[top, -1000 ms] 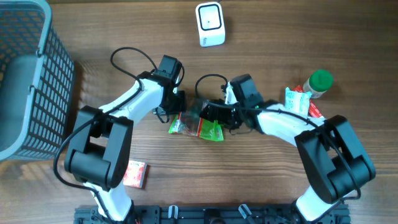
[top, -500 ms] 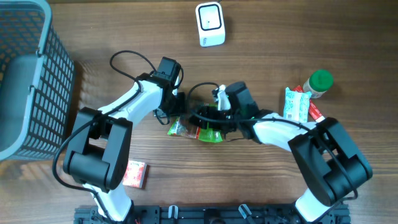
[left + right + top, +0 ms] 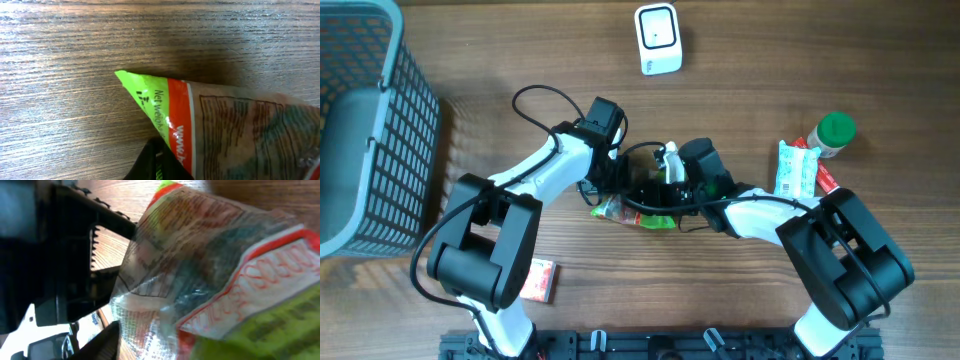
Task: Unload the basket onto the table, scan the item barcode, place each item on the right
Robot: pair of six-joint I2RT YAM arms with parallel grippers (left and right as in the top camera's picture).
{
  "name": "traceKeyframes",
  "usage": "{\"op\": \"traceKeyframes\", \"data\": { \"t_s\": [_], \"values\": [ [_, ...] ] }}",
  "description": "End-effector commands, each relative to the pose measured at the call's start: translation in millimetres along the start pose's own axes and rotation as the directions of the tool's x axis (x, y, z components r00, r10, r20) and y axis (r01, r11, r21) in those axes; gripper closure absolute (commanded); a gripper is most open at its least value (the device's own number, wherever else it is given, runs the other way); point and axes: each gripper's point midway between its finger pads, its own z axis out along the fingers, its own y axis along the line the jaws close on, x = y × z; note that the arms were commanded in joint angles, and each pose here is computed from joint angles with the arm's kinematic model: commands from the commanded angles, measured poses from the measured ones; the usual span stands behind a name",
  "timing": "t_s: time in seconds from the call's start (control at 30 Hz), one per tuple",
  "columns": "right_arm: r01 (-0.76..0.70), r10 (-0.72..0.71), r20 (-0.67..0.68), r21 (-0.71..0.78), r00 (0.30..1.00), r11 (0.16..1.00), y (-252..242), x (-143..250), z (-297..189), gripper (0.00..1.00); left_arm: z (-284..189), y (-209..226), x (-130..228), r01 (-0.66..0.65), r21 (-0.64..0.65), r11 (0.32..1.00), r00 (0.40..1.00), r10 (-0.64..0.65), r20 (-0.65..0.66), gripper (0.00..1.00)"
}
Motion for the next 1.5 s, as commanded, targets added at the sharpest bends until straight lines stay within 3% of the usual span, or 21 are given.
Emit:
{"op": "traceKeyframes", "data": {
  "t_s": [0.0,0.13,0.2,0.23,0.33,0.5,0.67,0.83,0.93,1.03,1.17,1.47],
  "values": [
    [0.087,-0.09,-0.016,-0.104,0.996,0.991,23.7,-1.2,3.5,0.77,34.3,-2.8,54.5,-0.003,0.007,1.0,0.981,0.005,-0.193,0.96],
    [0.12,-0.119,0.016,-0.124,0.993,0.985,30.1,-8.3,2.8,0.74,34.5,-2.6,54.8,-0.003,0.007,1.0,0.981,0.004,-0.193,0.96],
    [0.123,-0.122,0.021,-0.127,0.992,0.984,31.0,-9.3,2.7,0.65,34.7,-0.9,53.9,-0.003,-0.003,1.0,0.982,0.002,-0.188,0.96],
    [0.123,-0.121,0.02,-0.126,0.992,0.984,30.9,-9.2,2.7,0.65,34.8,0.3,53.4,0.003,-0.011,1.0,0.983,-0.005,-0.185,0.96],
    [0.112,-0.112,0.011,-0.121,0.994,0.986,29.2,-7.2,2.9,0.96,35.1,2.3,51.4,0.016,-0.026,1.0,0.984,-0.02,-0.175,0.96],
    [0.107,-0.114,-0.032,-0.175,0.993,0.979,31.9,-1.7,-3.5,0.96,31.7,1.1,37.6,0.018,-0.016,1.0,0.992,-0.02,-0.128,0.96],
    [0.192,-0.2,-0.036,-0.157,0.979,0.969,30.2,-0.3,-21.0,0.96,-6.2,11.6,-2.8,0.078,-0.027,0.997,0.997,-0.077,0.024,0.96],
    [0.362,-0.401,-0.048,-0.339,0.915,0.868,63.2,18.3,-55.3,0.96,-65.2,40.3,-38.5,0.16,-0.04,0.986,0.962,-0.146,0.23,0.96],
    [0.397,-0.439,0.006,-0.438,0.898,0.806,78.1,13.2,-83.2,0.96,-100.5,60.0,-51.3,0.22,-0.002,0.975,0.925,-0.208,0.319,0.96],
    [0.381,-0.42,0.047,-0.521,0.906,0.764,84.2,5.0,-111.2,0.96,-119.6,78.6,-52.8,0.272,0.009,0.962,0.9,-0.257,0.353,0.96],
    [0.385,-0.429,0.109,-0.67,0.897,0.635,95.5,3.5,-153.1,0.96,-128.5,103.4,-49.3,0.34,0.005,0.94,0.879,-0.32,0.354,0.96],
    [0.458,-0.462,0.177,-0.64,0.869,0.617,111.3,-3.1,-178.4,0.96,-138.6,144.7,-52.4,0.432,0.007,0.902,0.832,-0.402,0.382,0.96]
  ]
}}
